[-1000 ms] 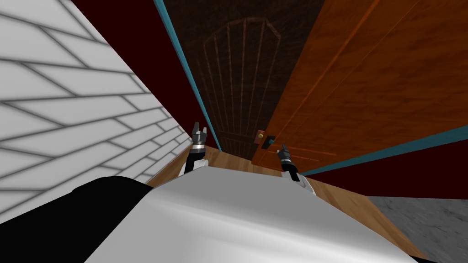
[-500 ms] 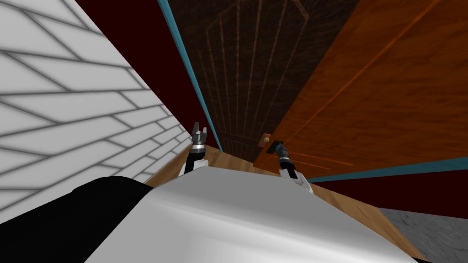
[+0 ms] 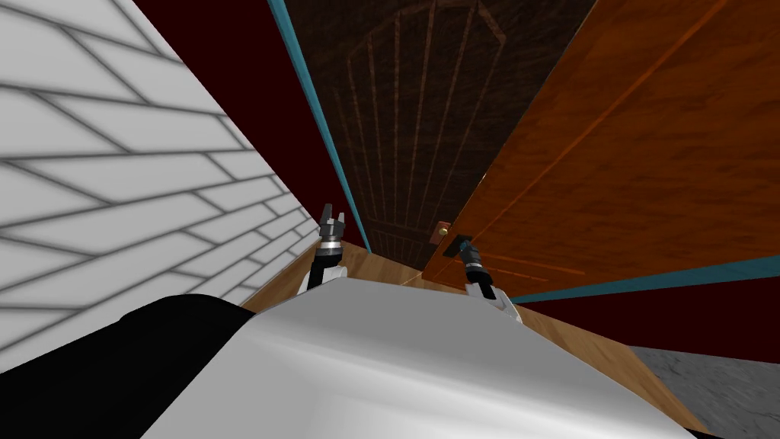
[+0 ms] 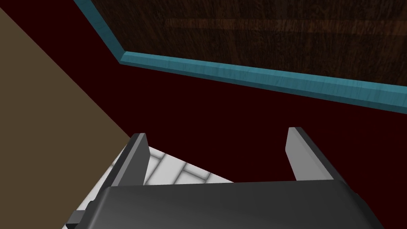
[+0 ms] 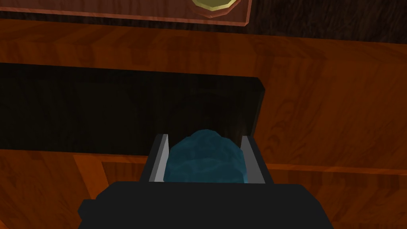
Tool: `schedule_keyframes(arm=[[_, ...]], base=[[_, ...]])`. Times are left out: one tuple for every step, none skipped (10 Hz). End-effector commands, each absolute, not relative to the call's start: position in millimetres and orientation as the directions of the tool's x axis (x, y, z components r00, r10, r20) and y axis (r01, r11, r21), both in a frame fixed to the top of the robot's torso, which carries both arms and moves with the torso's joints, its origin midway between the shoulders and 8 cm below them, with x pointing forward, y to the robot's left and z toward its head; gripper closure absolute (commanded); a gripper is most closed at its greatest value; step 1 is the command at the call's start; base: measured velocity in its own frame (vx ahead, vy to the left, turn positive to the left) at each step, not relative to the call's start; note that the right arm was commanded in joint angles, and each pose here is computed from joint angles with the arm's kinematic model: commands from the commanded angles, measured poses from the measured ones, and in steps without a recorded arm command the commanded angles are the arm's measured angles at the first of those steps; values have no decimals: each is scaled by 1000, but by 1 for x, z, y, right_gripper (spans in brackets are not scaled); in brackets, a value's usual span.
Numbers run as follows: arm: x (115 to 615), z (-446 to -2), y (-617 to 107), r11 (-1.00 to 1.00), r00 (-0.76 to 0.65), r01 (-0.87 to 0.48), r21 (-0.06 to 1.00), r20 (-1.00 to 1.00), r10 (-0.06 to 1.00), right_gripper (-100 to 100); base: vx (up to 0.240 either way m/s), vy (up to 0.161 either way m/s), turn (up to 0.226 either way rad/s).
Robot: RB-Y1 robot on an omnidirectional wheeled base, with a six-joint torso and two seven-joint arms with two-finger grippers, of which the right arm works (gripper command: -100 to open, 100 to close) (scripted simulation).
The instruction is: Pull the door open
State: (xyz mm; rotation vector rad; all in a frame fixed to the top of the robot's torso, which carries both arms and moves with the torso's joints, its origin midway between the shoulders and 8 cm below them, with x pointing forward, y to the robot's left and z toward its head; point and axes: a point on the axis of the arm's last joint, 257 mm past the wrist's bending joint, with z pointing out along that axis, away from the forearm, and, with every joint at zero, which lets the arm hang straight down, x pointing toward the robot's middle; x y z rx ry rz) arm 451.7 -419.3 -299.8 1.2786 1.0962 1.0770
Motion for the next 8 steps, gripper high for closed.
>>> schedule_keyframes(arm=[[442, -309, -433, 13, 183, 32, 999, -19, 983, 100], [440, -310, -434, 14, 185, 35, 999, -20, 983, 100], [437, -312, -438, 15, 186, 40, 999, -22, 982, 100], [434, -313, -439, 16, 184, 43, 999, -24, 983, 100], [432, -313, -439, 17, 179, 45, 999, -25, 983, 100], [431, -313, -438, 18, 169, 44, 999, -25, 985, 100], [433, -308, -429, 18, 149, 31, 999, -23, 989, -100], [433, -306, -421, 16, 127, 24, 1000, -19, 992, -100]], base=[[-150, -78, -31], [-154, -60, -11], [-173, -33, -5], [-186, -37, -14], [-208, -56, -4], [-207, -79, 44], [-212, -43, 72], [-206, -32, 83]])
